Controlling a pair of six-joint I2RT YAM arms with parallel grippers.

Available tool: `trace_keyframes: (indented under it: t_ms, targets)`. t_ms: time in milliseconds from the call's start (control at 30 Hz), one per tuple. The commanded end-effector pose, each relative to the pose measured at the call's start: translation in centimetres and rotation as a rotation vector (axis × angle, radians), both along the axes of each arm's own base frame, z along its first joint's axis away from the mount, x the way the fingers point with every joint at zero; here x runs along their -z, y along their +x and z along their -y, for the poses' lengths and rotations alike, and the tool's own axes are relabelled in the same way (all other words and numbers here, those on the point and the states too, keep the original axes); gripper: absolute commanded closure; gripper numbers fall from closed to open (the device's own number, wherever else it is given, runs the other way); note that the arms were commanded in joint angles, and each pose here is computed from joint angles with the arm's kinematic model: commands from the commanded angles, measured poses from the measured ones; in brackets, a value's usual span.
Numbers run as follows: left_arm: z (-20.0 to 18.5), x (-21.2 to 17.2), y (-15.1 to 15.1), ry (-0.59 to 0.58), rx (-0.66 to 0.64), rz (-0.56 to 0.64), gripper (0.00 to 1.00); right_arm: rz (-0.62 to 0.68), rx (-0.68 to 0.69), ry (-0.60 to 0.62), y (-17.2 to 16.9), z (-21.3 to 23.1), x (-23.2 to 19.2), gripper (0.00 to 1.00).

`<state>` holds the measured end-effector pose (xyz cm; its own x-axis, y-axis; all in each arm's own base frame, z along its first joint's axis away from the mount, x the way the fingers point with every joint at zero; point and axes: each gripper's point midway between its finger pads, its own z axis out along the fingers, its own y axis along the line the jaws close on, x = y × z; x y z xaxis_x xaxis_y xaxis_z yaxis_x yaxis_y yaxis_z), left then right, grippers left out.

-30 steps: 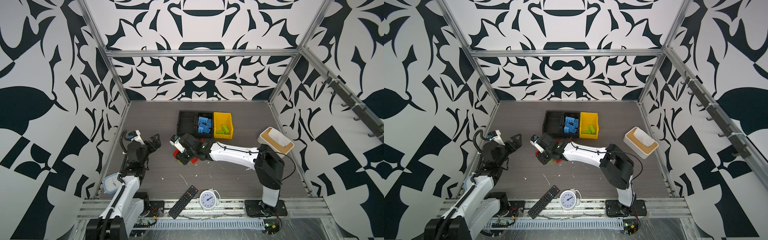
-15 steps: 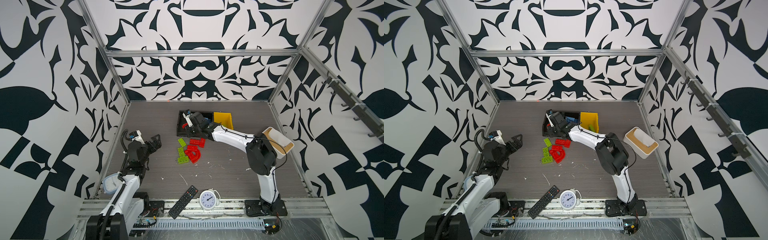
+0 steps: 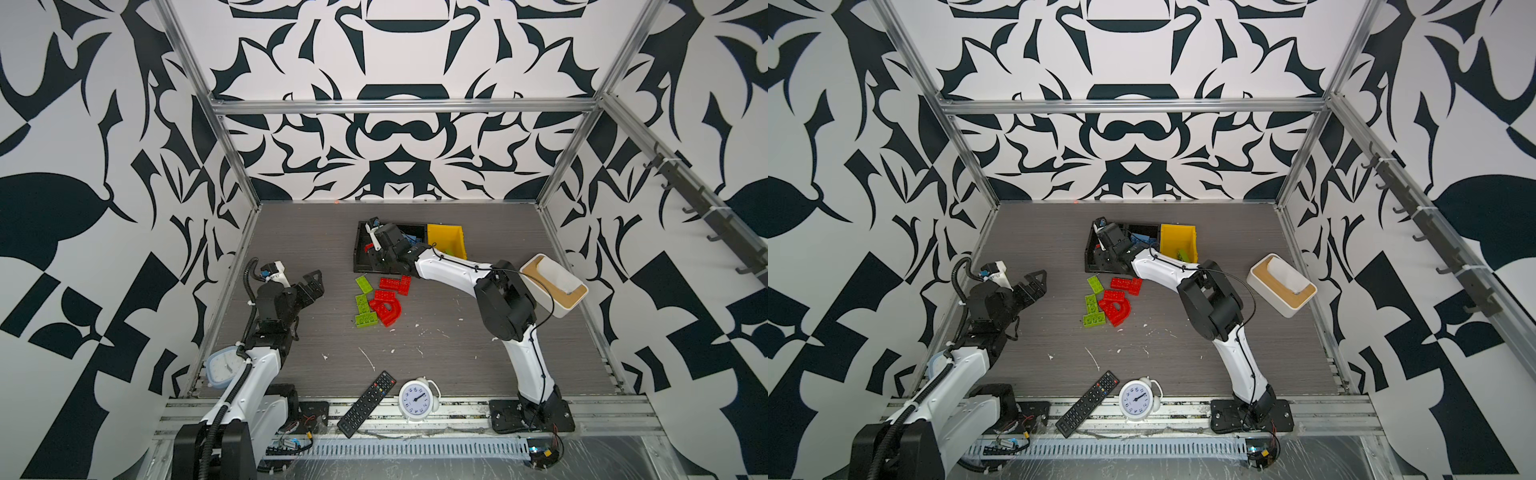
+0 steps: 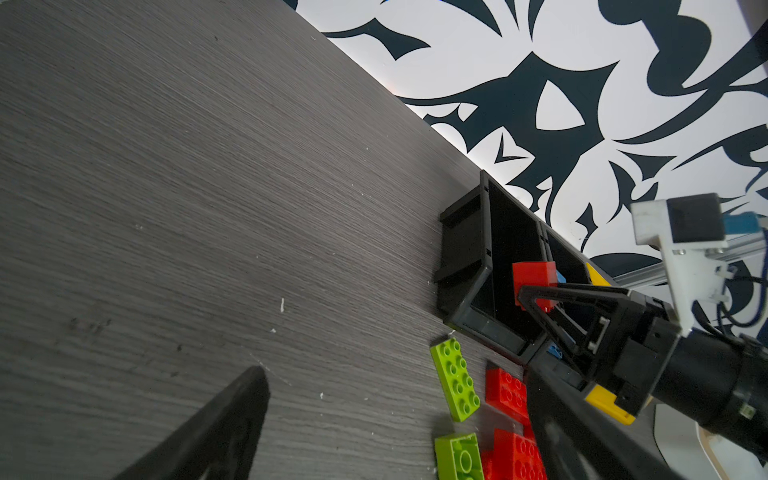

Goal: Sort the legos into containers by color
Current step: 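Carry the red brick into the empty black bin compartment and release it, then move the right gripper back over the red arch brick near the lime-green bricks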

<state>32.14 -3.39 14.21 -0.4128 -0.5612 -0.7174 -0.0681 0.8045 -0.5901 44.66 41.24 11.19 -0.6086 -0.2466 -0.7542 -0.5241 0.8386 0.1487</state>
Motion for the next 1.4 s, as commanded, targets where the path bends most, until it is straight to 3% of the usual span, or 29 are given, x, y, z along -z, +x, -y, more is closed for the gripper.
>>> trace_keyframes:
  t_ms: [0,233,433,667,867,1133,1367]
  targets:
    - [0.0,-0.3,0.1,-0.004,0.0,0.003,0.01,0.062,0.01,0.026,0.9,-0.3,-3.5,0.44]
    - [0.0,-0.3,0.1,-0.005,0.003,0.001,0.01,0.057,-0.065,0.044,-1.0,-0.4,-5.8,0.37]
    - [0.1,-0.4,0.1,-0.008,0.007,0.002,0.01,-0.006,-0.254,0.041,-8.0,0.8,-6.6,0.32]
    - [0.2,-0.2,0.2,-0.008,0.012,-0.004,0.0,-0.102,-0.433,-0.118,-14.9,3.9,-3.8,0.33]
    - [0.1,0.0,0.3,0.002,0.01,-0.01,0.01,-0.157,-0.403,-0.194,-16.3,5.4,-2.2,0.35]
    - [0.2,0.0,0.4,-0.002,0.016,-0.01,0.0,-0.33,-0.29,-0.235,-19.0,4.4,1.2,0.39]
    - [0.2,0.0,0.3,-0.002,0.017,-0.009,0.01,-0.364,-0.256,-0.274,-19.2,3.9,3.2,0.42]
